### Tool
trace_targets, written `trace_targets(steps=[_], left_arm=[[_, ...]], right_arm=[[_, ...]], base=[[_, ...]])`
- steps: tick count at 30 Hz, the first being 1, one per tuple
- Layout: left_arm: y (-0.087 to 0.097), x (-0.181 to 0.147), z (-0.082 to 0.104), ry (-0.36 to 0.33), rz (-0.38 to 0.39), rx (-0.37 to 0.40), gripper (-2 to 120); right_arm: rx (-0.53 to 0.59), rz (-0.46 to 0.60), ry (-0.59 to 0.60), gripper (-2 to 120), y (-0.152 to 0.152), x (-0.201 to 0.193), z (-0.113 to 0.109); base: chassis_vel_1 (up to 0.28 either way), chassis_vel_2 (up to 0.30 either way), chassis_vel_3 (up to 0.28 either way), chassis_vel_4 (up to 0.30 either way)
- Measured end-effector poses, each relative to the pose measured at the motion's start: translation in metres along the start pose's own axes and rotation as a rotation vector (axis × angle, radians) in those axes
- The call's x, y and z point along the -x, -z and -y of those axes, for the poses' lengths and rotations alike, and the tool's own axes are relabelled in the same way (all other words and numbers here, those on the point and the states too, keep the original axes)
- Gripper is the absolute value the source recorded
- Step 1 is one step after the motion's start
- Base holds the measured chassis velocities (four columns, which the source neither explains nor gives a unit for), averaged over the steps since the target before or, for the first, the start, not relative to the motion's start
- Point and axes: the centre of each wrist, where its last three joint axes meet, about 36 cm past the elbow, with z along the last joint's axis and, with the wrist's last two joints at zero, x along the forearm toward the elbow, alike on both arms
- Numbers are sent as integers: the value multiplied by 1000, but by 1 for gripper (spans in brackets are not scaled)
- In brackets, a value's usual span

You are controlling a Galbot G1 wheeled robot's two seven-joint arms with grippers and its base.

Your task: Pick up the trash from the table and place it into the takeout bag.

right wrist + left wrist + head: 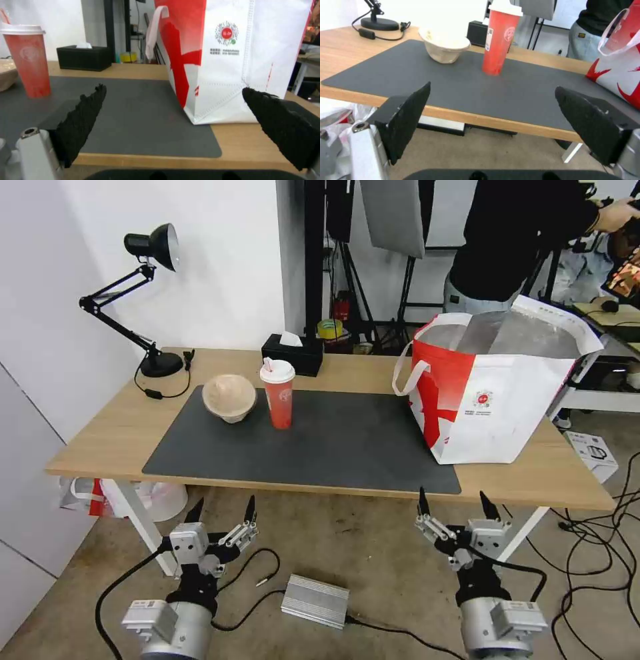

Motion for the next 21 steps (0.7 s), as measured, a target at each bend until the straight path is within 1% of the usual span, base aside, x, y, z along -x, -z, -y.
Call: trace_targets(steps=[9, 12, 13, 16, 18, 21], left_arm=[[0, -1, 1, -2, -3, 0, 100], [0, -1, 1, -2, -3, 0, 100], [0, -1, 1, -2, -3, 0, 100], [0, -1, 0, -1, -1, 1, 100], [0, -1, 0, -1, 0, 1, 100], [-1, 0, 0, -2, 10, 1, 100]], right_arm=[[-4, 5, 8, 100, 7, 2, 6], [22, 9, 37, 100, 11, 3, 7], [41, 13, 57, 100, 13, 3, 8], [113, 65, 170, 100, 18, 10, 13], [123, 74, 190, 100, 19, 12, 14], [154, 104, 273, 100, 21, 20, 18]], base=[[0, 0, 0, 0], [0, 0, 0, 0], [0, 0, 0, 0], [0, 0, 0, 0], [0, 0, 0, 0], [0, 0, 0, 0]])
